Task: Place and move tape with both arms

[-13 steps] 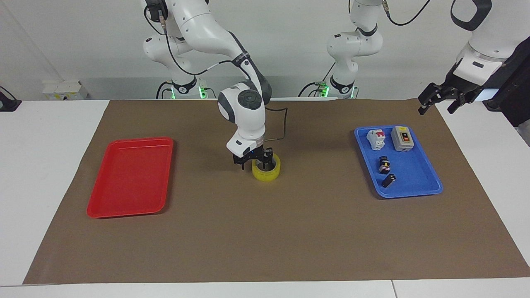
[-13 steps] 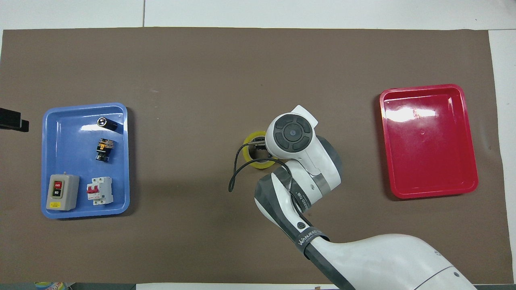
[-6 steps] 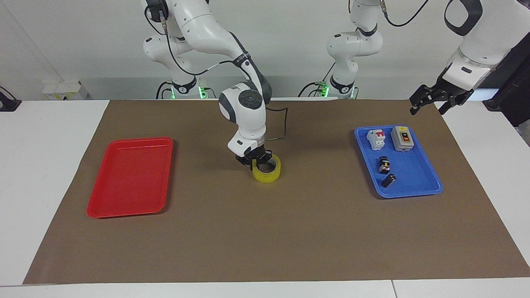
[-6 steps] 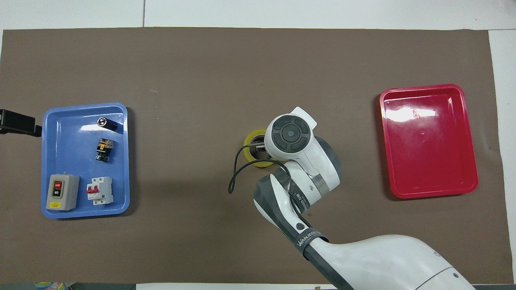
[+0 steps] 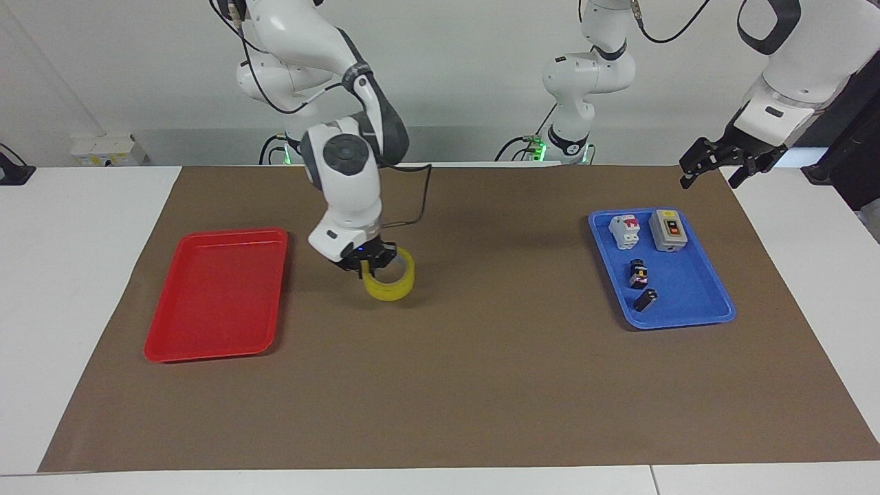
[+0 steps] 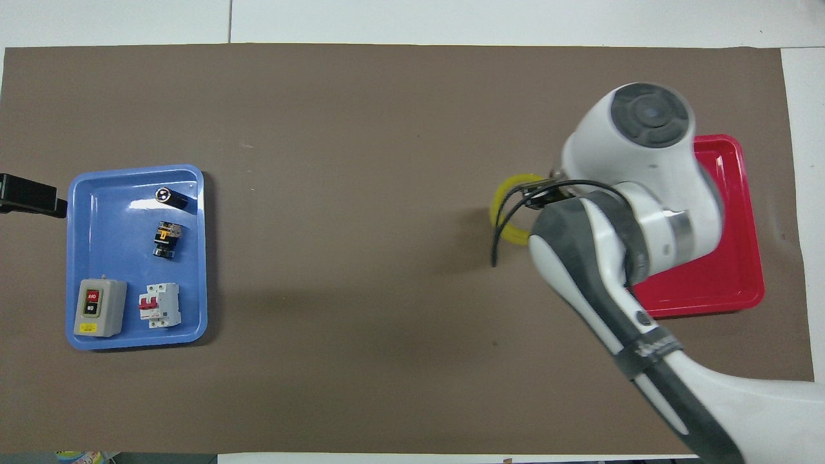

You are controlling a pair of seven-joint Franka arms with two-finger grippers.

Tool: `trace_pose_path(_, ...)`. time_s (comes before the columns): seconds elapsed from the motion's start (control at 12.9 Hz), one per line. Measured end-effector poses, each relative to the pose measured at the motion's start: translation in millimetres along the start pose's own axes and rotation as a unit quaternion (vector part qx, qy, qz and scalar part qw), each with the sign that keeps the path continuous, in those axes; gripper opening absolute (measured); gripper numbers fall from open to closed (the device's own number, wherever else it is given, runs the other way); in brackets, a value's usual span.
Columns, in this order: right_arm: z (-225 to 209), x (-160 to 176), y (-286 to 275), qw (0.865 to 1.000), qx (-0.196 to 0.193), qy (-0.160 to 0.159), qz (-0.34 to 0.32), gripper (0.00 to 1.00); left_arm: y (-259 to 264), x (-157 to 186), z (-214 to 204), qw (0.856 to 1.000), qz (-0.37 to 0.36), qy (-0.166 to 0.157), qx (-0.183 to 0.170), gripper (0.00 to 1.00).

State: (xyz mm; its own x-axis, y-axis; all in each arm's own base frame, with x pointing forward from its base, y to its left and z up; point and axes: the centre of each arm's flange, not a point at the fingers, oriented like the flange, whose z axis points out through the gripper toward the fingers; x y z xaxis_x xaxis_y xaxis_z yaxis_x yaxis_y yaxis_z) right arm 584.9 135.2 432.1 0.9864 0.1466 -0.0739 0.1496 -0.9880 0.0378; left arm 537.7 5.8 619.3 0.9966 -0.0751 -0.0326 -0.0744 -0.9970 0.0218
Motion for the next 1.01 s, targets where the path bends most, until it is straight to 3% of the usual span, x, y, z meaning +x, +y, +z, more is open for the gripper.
trace_pose_path(0.31, 7.1, -27.8, 171.2, 0.998, 0.015, -0.013, -0.052, 0.22, 1.7, 0.7, 2.2, 1.000, -0.001, -0.002, 0.000, 1.00)
trace_pose_path(0.46, 28.0, -41.1, 224.3, 0.997, 0.012, 0.009, -0.070, 0.22, 1.7, 0.7, 2.2, 1.000, -0.005, -0.002, 0.000, 1.00)
trace_pose_path(0.7, 78.9, -66.8, 258.9, 0.996, -0.004, 0.049, -0.079, 0.22, 1.1, 0.7, 2.2, 1.000, -0.007, -0.002, 0.000, 1.00)
trace_pose_path(1.01, 118.2, -96.2, 262.3, 0.996, -0.004, 0.052, -0.072, 0.22, 1.0, 0.7, 2.2, 1.000, -0.008, -0.002, 0.000, 1.00)
